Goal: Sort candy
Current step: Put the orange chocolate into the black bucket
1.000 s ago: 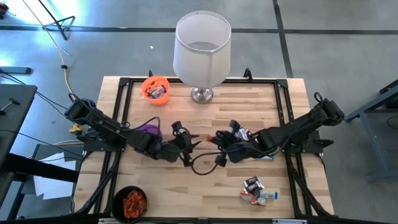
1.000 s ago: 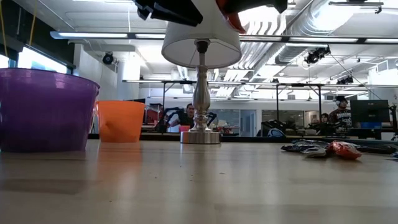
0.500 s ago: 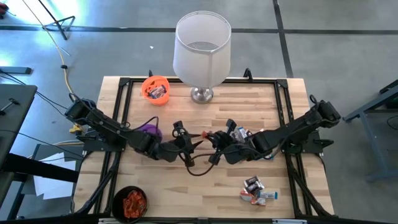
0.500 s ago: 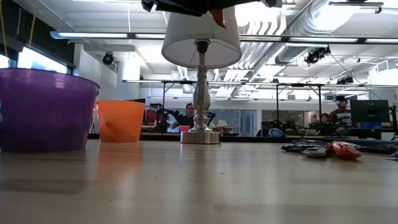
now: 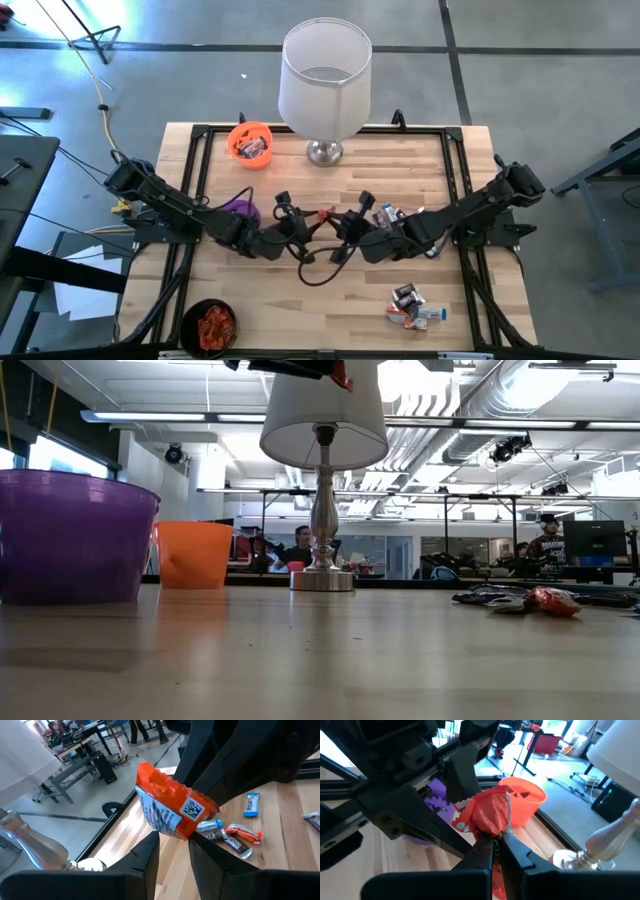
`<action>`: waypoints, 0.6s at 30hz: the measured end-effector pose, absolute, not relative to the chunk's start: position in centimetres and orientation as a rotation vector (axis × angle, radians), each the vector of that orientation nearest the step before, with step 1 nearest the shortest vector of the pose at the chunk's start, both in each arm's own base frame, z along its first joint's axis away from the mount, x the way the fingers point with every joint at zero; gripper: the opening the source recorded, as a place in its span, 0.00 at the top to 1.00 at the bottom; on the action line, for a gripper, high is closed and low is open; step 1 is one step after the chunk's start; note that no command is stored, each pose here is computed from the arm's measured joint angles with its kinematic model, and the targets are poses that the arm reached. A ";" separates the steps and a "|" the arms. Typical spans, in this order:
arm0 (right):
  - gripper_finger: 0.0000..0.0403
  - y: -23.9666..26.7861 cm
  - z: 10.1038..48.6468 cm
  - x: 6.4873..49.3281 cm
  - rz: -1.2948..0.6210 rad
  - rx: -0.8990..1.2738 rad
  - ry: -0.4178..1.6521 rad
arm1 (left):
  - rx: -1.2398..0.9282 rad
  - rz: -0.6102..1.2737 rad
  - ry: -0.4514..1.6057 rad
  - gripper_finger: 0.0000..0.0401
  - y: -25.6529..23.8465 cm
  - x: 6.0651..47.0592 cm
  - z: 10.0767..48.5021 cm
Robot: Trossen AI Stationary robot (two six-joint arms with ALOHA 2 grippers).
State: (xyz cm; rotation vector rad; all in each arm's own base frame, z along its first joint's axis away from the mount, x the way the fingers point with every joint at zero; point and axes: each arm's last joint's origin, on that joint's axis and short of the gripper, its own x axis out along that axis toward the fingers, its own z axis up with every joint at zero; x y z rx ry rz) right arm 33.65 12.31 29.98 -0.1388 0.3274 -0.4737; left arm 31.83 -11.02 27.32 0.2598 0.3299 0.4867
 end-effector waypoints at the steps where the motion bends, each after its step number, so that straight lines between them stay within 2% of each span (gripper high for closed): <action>1: 0.99 12.3 30.0 33.7 -0.473 -0.141 0.325 | 0.261 0.486 0.327 0.76 -11.0 31.9 27.4; 18: 0.99 12.3 29.7 34.3 -0.527 -0.238 0.316 | 0.284 0.485 0.288 0.76 -11.1 32.0 27.8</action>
